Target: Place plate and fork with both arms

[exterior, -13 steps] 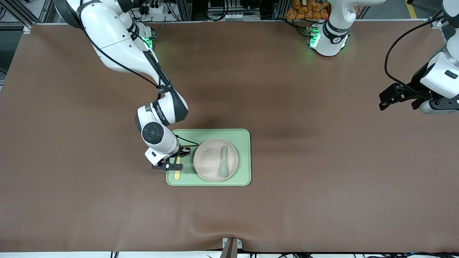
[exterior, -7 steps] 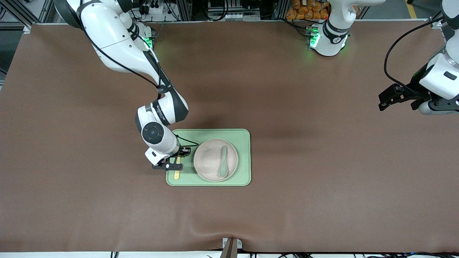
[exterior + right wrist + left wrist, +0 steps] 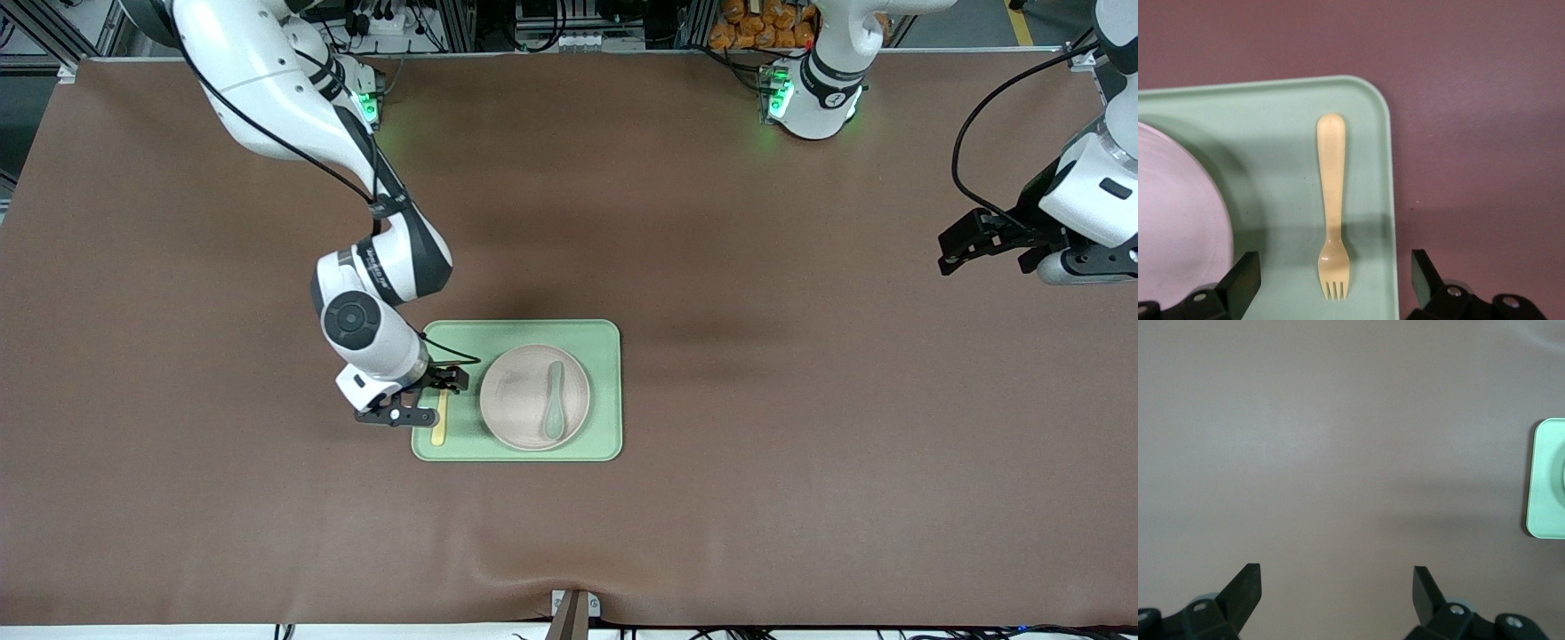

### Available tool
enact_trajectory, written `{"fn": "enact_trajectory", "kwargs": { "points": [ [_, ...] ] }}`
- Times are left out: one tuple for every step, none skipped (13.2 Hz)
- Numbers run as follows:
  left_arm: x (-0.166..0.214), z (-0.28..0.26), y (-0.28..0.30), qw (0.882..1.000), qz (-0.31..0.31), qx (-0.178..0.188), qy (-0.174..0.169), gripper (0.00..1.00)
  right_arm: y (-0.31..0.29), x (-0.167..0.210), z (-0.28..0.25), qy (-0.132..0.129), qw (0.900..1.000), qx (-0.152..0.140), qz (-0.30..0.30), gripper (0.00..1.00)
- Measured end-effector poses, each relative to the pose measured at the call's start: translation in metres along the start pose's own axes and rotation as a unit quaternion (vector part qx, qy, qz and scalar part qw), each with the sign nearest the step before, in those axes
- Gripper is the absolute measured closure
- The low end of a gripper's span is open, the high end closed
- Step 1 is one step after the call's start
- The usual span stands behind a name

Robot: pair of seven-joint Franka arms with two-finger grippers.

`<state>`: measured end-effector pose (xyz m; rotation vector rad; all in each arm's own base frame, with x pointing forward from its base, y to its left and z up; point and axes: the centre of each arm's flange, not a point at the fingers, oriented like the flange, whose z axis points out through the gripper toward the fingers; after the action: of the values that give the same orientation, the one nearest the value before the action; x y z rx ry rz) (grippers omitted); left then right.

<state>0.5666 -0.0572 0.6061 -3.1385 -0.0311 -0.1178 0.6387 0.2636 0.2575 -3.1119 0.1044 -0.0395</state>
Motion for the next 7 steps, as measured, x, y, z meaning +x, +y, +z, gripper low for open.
{"fn": "enact_trajectory", "kwargs": {
  "points": [
    [0.0,0.0,0.0,1.0,0.0,0.0,0.0,0.0,0.006,0.004,-0.012,0.003,1.0,0.002,0.002,0.0],
    [0.0,0.0,0.0,1.0,0.0,0.0,0.0,0.0,0.014,0.008,-0.022,0.009,1.0,0.004,0.001,0.0],
    [0.0,0.0,0.0,1.0,0.0,0.0,0.0,0.0,0.024,0.013,-0.03,0.012,1.0,0.005,-0.005,0.0],
    [0.0,0.0,0.0,1.0,0.0,0.0,0.0,0.0,0.037,0.018,-0.037,0.011,1.0,0.004,-0.012,0.0],
    [0.0,0.0,0.0,1.0,0.0,0.0,0.0,0.0,0.054,0.023,-0.045,0.007,1.0,0.002,-0.02,0.0],
    [0.0,0.0,0.0,1.0,0.0,0.0,0.0,0.0,0.073,0.029,-0.054,0.005,1.0,0.001,-0.027,0.0],
    [0.0,0.0,0.0,1.0,0.0,0.0,0.0,0.0,0.092,0.033,-0.067,0.003,0.999,0.0,-0.032,0.0]
  ]
}}
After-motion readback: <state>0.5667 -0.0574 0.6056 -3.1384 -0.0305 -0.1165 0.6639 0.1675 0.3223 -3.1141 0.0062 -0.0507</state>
